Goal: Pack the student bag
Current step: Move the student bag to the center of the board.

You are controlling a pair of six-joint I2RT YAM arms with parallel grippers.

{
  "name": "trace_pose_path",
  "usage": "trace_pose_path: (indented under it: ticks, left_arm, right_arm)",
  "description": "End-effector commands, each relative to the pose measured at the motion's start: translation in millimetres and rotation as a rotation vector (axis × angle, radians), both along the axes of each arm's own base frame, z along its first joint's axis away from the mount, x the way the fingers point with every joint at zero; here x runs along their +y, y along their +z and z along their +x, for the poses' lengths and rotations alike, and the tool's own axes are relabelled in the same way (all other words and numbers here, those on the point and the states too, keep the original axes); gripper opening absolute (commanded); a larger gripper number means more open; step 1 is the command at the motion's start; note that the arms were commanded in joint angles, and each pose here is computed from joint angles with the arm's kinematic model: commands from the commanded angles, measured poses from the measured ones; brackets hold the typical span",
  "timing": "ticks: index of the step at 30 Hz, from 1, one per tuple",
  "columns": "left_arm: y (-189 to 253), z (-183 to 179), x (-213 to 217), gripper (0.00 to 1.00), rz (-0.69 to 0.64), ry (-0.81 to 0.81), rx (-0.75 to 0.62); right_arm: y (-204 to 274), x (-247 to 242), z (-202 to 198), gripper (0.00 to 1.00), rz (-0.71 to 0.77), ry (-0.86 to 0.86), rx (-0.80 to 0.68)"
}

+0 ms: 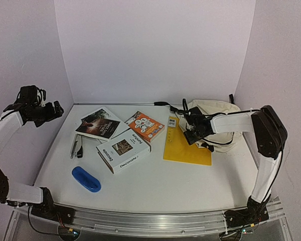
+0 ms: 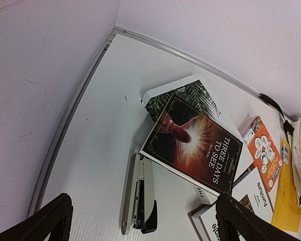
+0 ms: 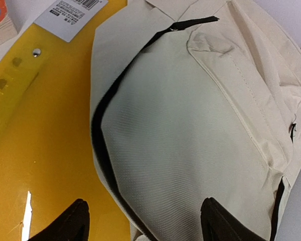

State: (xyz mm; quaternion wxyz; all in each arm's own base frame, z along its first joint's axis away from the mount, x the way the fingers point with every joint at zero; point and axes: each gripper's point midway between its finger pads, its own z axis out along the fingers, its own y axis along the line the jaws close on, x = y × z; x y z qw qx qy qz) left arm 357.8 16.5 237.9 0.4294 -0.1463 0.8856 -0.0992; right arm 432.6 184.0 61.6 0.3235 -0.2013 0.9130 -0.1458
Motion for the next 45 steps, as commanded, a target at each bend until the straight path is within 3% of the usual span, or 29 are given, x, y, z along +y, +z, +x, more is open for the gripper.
trace_pose_path:
  ticks: [1,4,6,8,9,10,11,12,21,30,31,32,33,37,40,45]
  left_arm:
    - [10,8,-1,1.0,-0.002,-0.017,-0.035]
    - [7,8,-3,1.0,-0.014,-0.025,-0.025]
    - [7,8,-6,1.0,-0.029,-0.036,-0.024]
    - [7,8,-7,1.0,-0.039,-0.04,-0.025]
    - [7,8,-8,1.0,-0.04,-0.041,-0.026]
    - [6,8,-8,1.0,-0.043,-0.042,-0.025]
    - [5,8,-10,1.0,-0.048,-0.047,-0.021]
    - [5,8,-9,1.0,-0.049,-0.047,-0.022]
    - [6,7,-13,1.0,-0.065,-0.057,-0.021]
    - [-2,9,-18,1.0,-0.097,-0.077,0.008]
    - [-3,10,-18,1.0,-0.099,-0.078,0.01]
    - [-6,10,-18,1.0,-0.102,-0.078,0.019]
    - [-7,10,-18,1.0,-0.103,-0.078,0.023]
    - [-12,11,-19,1.0,-0.11,-0.082,0.039]
    - [-15,12,-19,1.0,-0.11,-0.082,0.049]
    - [-19,14,-18,1.0,-0.103,-0.079,0.067]
  right_arm:
    - [-11,-13,0,0.68,-0.065,-0.048,0.008]
    - [-19,-19,-1,0.62,-0.09,-0.066,0.015]
    - [-20,-22,0,0.52,-0.098,-0.08,0.013]
    - [-17,-21,0,0.34,-0.085,-0.084,0.011]
    - [-15,-20,1,0.31,-0.081,-0.084,0.008]
    - [-10,-20,1,0.21,-0.074,-0.083,0.01]
    - [3,-19,0,0.04,-0.046,-0.106,-0.001]
    - [6,-19,0,0.01,-0.044,-0.109,-0.003]
    - [90,16,-36,0.0,0.206,-0.077,0.029]
    - [125,211,-69,0.0,0.749,0.174,0.1]
    - [126,222,-68,0.02,0.767,0.186,0.095]
    - [128,245,-66,0.24,0.791,0.212,0.088]
    - [128,248,-66,0.29,0.79,0.217,0.086]
    - [139,250,-58,0.65,0.727,0.257,0.01]
    - [131,230,-73,0.79,0.602,0.346,0.019]
    - [74,176,-120,0.86,0.35,0.461,0.16]
